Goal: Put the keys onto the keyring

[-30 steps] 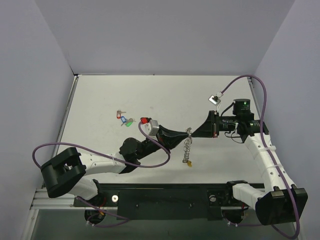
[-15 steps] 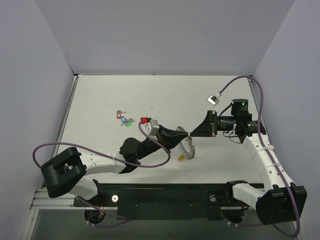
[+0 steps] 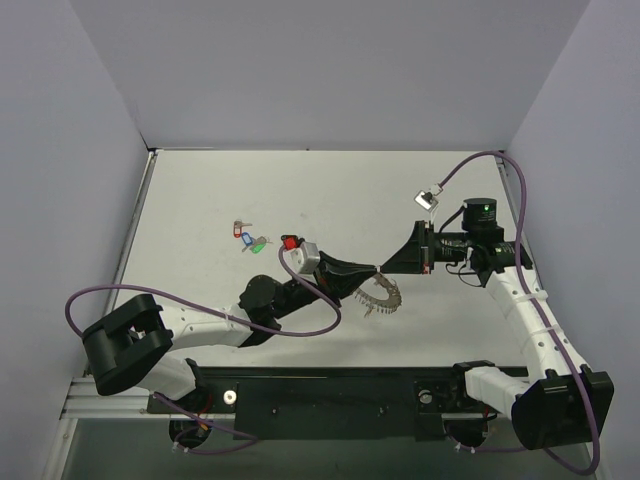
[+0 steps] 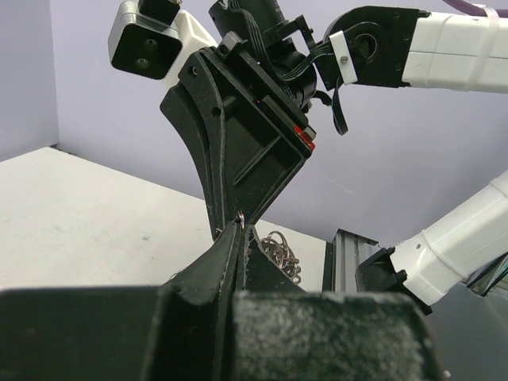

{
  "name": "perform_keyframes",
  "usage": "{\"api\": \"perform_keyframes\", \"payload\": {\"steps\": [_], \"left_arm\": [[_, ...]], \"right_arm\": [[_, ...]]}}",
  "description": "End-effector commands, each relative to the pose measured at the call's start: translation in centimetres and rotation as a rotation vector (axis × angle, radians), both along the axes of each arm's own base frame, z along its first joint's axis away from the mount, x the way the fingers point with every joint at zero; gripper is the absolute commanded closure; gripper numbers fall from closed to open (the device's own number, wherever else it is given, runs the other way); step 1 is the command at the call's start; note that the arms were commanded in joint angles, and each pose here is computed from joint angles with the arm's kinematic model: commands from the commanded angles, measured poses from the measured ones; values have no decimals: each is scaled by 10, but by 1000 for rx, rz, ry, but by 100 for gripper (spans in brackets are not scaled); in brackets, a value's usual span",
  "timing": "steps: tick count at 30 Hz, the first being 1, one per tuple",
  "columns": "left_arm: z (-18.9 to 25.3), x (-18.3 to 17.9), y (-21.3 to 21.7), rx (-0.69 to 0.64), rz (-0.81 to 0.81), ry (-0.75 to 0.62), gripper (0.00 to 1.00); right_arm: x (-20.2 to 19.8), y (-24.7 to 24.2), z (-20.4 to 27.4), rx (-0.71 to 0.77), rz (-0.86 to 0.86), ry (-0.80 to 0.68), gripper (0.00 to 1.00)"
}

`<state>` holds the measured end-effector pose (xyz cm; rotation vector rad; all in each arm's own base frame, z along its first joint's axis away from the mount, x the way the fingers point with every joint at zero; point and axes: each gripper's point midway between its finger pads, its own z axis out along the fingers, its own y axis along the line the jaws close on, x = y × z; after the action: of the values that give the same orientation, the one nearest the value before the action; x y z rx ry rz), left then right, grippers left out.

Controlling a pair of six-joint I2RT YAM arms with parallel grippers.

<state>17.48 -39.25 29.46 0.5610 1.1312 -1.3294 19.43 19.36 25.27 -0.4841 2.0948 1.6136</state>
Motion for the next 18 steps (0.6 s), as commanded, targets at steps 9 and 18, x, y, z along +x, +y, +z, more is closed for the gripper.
{"api": "perform_keyframes", "payload": {"steps": [9,18], "left_arm": [[56,-24,19,-167,-68,-203,100],[50,-21,17,-125,-55,-222,100]], "right_arm": [[-6,-5,25,29,39,-90,100],[-10,-1,22,41,48,-51,100]]}}
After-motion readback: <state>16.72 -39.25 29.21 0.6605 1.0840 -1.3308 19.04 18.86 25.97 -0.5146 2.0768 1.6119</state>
